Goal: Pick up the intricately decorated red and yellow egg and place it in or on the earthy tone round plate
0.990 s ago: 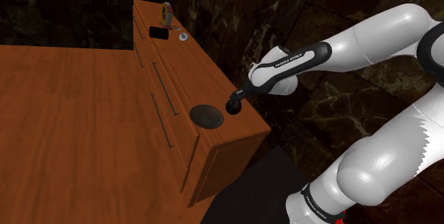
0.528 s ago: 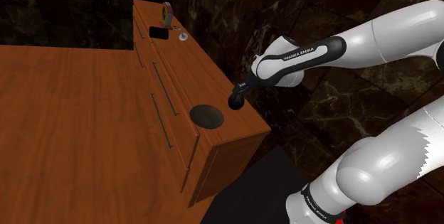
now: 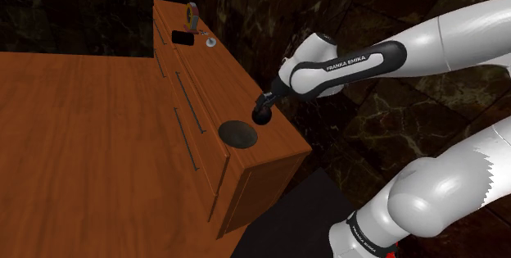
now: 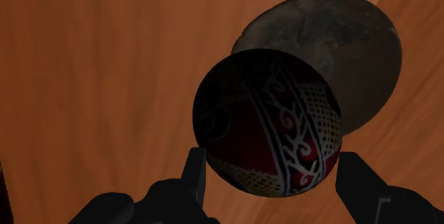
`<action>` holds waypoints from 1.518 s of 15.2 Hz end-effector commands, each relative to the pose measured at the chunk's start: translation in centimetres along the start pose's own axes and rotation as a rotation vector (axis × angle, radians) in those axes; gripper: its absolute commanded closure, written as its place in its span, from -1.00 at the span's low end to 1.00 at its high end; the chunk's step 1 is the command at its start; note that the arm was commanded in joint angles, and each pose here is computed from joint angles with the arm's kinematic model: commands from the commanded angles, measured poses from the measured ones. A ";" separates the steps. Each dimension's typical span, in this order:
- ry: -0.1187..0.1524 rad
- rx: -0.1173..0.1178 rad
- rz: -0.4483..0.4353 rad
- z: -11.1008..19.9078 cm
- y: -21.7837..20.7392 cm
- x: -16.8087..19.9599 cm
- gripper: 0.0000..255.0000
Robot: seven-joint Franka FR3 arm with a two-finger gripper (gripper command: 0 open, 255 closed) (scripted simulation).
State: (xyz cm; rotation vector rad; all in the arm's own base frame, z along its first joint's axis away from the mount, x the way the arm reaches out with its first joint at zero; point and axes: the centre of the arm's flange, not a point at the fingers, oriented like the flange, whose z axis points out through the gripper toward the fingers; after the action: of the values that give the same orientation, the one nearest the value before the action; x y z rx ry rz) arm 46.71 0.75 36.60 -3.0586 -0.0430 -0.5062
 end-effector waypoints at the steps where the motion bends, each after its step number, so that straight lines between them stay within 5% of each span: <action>1: 0.001 0.000 0.002 -0.3 -2.7 0.7 1.00; 4: 0.001 0.000 0.002 -0.6 -6.4 1.6 1.00; 23: 0.001 0.000 0.002 8.4 -6.1 -1.5 1.00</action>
State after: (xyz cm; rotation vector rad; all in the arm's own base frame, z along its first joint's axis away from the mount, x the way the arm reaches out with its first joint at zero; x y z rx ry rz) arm 47.78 7.15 28.70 -3.0586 -0.0394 -0.5056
